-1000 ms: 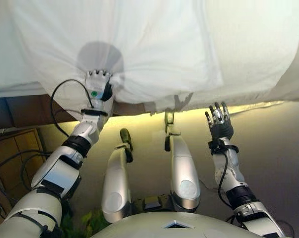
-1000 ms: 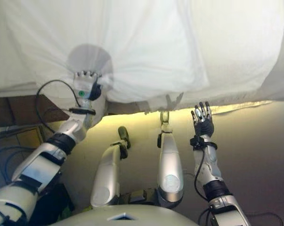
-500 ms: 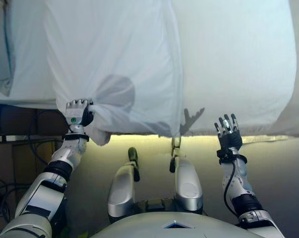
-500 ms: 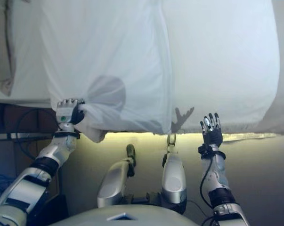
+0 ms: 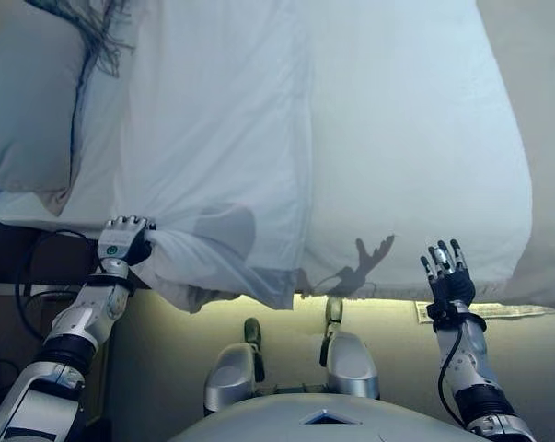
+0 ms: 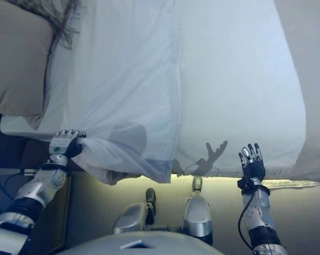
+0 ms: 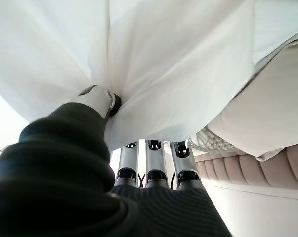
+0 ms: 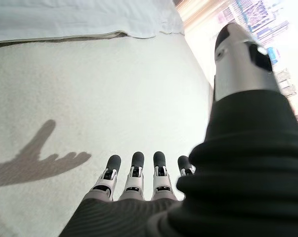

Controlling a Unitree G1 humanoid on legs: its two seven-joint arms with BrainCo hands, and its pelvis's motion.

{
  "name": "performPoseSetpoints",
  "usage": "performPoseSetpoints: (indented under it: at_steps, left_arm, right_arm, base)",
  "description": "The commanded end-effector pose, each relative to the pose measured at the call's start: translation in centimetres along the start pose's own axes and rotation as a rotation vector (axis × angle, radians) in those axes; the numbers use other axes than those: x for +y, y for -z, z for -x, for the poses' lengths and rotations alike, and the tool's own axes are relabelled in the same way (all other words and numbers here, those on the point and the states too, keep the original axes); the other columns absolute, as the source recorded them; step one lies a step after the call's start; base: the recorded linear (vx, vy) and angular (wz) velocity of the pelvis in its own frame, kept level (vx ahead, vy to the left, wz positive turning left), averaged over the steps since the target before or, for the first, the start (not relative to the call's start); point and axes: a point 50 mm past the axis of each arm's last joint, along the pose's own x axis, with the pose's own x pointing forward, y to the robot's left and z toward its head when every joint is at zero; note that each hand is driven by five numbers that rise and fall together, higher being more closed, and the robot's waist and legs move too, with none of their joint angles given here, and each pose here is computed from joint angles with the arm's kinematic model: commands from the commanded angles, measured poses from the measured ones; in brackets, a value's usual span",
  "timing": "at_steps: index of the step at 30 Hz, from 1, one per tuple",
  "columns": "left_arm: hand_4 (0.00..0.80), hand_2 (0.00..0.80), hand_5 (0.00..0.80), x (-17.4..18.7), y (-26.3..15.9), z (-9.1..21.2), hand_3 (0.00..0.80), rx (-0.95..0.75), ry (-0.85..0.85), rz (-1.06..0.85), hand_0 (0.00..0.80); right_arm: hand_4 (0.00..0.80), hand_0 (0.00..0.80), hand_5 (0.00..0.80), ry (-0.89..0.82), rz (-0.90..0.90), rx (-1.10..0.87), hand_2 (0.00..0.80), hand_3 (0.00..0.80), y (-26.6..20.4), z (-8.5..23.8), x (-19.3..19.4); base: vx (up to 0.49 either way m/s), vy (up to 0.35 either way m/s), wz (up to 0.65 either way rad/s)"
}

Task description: Make the bed neatly

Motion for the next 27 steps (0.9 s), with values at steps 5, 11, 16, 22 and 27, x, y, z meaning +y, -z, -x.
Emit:
performPoseSetpoints:
  at_steps: [5,11,16,22,27]
  left_arm:
    - [0.800,0.800,0.800,-0.5,6.1,4.7,0.800,0.141,0.116,-0.152,0.800]
    - [0.800,0.800,0.800,-1.0,6.9,5.1,0.800,0.207,0.147,-0.204,0.800]
    - [0.405,0.405,0.405,-2.3,9.5,7.3,0.405,0.356,0.300,-0.274,0.405]
    - [0.000,0.000,0.000,-4.0,9.3,8.6,0.000,0.408,0.324,-0.213,0.000]
    - [0.000,0.000,0.000,-5.3,8.9,9.7,0.000,0.417,0.375,-0.219,0.000]
  right_arm:
    - [0.000,0.000,0.000,0.028,0.062,-0.045,0.000,0.000,-1.5,0.5,-1.7]
    - [0.000,0.000,0.000,0.012,0.069,-0.049,0.000,0.000,-1.8,0.8,-2.3]
    - [0.000,0.000,0.000,-0.004,0.053,-0.033,0.000,0.000,-1.0,1.0,-3.2]
    - [0.000,0.000,0.000,-0.002,0.030,-0.016,0.000,0.000,0.2,1.2,-3.3]
    - [0.000,0.000,0.000,-0.005,0.025,-0.026,0.000,0.000,0.3,1.1,-3.5]
  base:
    - [0.014,0.059,0.06]
    - [-0.040,0.054,0.02]
    - [0.000,0.000,0.00]
    - [0.001,-0.006,-0.01]
    - [0.014,-0.043,0.01]
